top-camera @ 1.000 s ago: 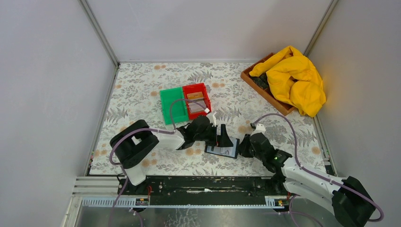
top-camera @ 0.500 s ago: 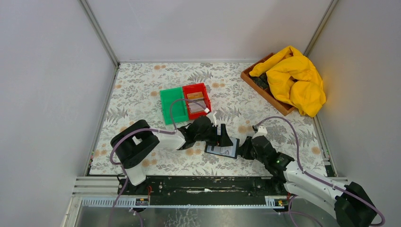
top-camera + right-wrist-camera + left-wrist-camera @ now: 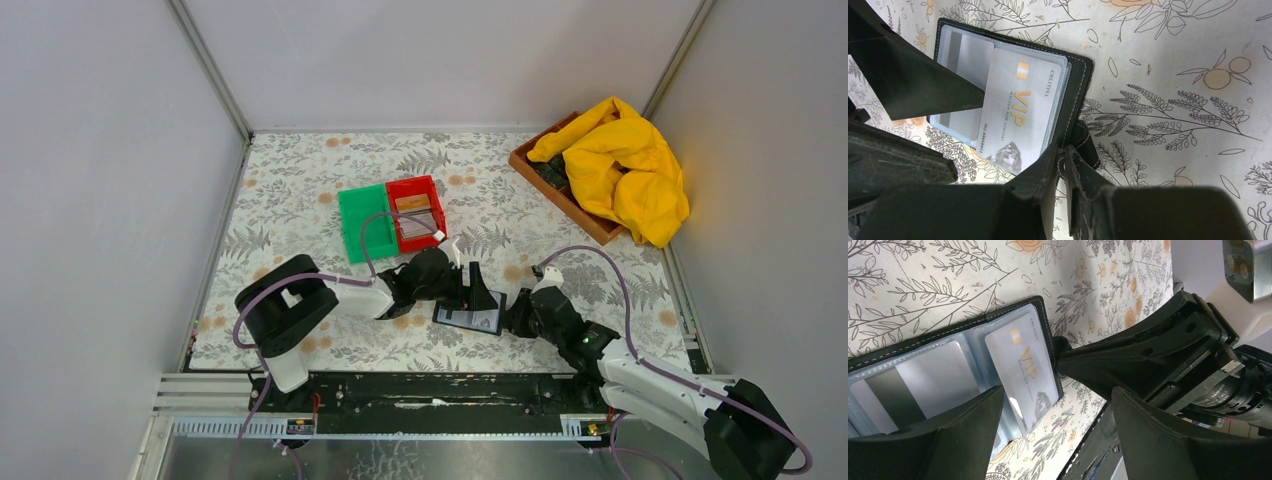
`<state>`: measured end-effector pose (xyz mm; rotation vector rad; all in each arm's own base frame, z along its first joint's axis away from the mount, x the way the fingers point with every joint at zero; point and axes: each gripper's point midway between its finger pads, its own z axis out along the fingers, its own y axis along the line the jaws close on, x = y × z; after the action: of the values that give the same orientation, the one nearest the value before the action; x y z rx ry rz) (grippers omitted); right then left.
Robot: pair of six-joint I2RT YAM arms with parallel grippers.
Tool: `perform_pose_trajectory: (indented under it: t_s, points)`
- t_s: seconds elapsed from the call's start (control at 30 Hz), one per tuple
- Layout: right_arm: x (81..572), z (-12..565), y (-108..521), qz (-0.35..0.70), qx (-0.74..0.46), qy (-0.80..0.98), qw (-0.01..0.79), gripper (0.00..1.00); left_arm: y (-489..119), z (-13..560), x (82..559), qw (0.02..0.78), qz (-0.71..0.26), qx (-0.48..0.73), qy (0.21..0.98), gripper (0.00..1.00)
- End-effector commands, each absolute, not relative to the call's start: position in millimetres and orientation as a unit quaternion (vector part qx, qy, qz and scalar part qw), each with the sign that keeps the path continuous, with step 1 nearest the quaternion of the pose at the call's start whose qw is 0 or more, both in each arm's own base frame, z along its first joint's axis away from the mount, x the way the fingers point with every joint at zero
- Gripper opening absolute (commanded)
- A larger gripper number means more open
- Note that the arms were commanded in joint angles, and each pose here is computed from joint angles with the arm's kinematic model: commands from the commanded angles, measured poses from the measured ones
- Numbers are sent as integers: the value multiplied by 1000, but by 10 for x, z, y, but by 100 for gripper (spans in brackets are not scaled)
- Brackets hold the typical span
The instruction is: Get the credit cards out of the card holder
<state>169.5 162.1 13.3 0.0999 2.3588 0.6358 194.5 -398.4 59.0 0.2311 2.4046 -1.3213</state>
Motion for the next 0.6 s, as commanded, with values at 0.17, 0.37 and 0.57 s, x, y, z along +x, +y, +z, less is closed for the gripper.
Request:
perform_pose_trajectory:
  t_s: [0.17, 0.37, 0.57]
  points:
    - [1618, 63, 1637, 246, 31, 914, 320, 18, -4172, 774, 1965, 200, -526, 72, 823, 84]
    - [1617, 70, 1635, 247, 30, 914, 321, 18, -4281, 759, 1907, 185, -541, 68, 818, 81]
    - [1626, 68, 1632, 245, 32, 914, 322, 18, -4370, 720, 1798, 169, -543, 83, 818, 81]
